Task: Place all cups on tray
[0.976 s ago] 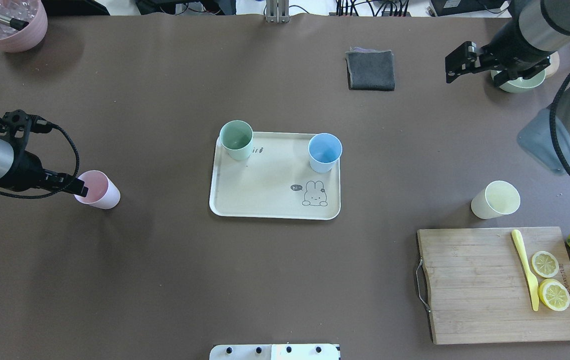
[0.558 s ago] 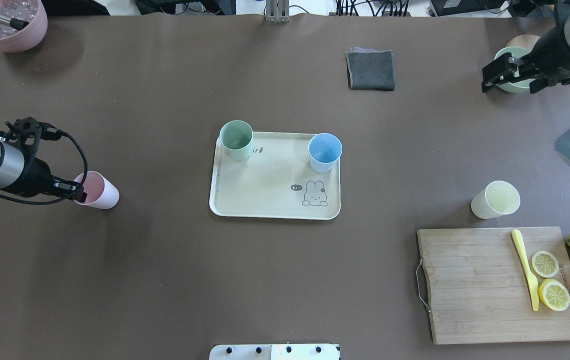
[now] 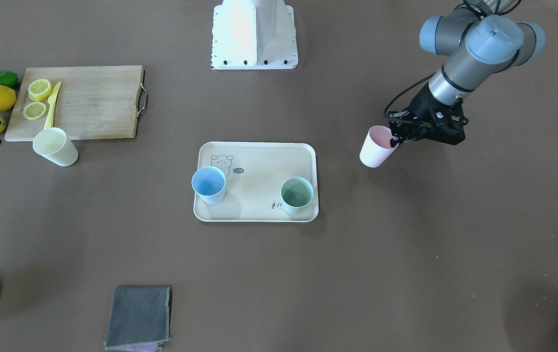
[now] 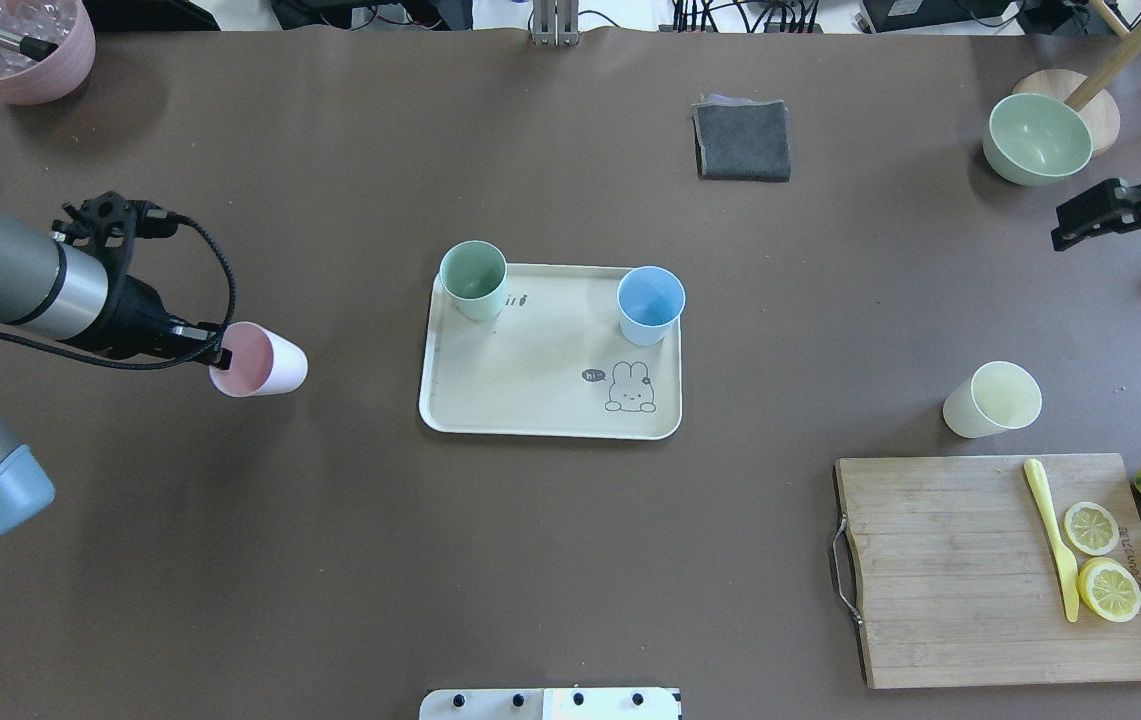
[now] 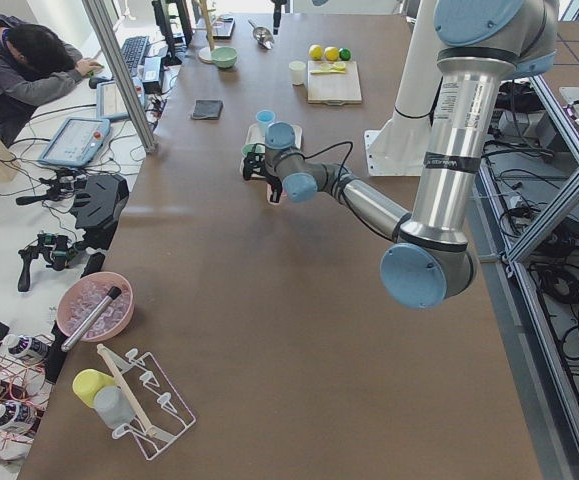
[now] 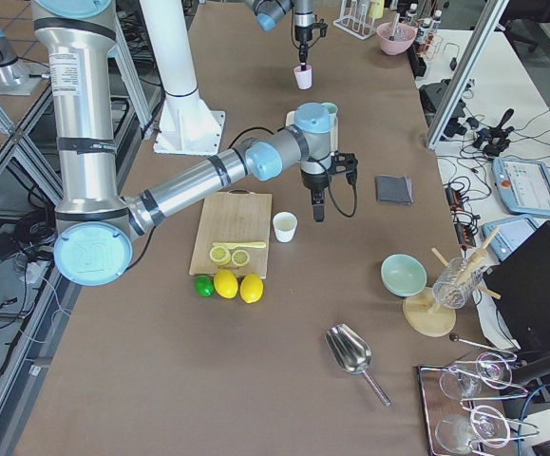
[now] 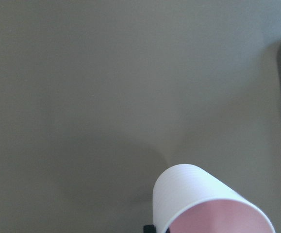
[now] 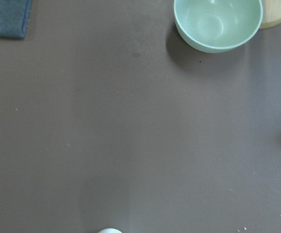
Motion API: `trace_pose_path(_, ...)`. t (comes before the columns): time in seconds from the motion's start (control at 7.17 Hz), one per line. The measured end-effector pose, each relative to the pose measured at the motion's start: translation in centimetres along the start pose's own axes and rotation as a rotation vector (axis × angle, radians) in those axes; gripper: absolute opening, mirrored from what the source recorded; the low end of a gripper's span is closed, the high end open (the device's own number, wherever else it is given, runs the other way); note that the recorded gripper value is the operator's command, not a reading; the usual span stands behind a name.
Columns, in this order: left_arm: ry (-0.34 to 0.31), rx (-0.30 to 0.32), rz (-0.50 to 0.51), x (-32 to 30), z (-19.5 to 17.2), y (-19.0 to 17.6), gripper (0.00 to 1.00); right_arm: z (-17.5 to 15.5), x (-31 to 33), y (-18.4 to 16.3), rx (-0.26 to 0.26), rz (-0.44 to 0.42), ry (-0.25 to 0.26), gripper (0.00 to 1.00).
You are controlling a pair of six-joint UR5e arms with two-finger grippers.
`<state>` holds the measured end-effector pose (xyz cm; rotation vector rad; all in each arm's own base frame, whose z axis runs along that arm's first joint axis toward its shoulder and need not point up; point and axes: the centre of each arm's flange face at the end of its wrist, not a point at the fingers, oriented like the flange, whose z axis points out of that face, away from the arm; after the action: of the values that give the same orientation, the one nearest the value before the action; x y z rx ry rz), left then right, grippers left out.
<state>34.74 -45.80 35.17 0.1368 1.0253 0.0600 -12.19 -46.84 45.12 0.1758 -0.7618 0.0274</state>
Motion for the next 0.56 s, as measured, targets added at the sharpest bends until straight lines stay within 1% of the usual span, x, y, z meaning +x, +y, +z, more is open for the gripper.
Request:
trace_pose_path(0.14, -0.008, -0.023, -0.026, 4.7, 0.5, -0.8, 0.00, 1.4, 2.5, 2.1, 0.010, -0.012, -0.022, 1.00)
trace_pose_path(0.28, -0.036, -0.039, -0.035, 9.4, 1.6, -0.9, 0.00, 2.0, 3.8, 3.3, 0.011, -0.013, -0.031, 1.00)
trace_pose_path(0.42, -0.069, -0.041, -0.033, 13.6, 3.3, -0.6, 0.00, 2.4, 4.4, 3.8, 0.008, -0.009, -0.032, 1.00)
trace_pose_path(0.56, -0.089, -0.045, -0.036, 16.3, 4.8, -0.3, 0.00, 2.6, 4.7, 4.0, 0.003, -0.006, -0.031, 1.00)
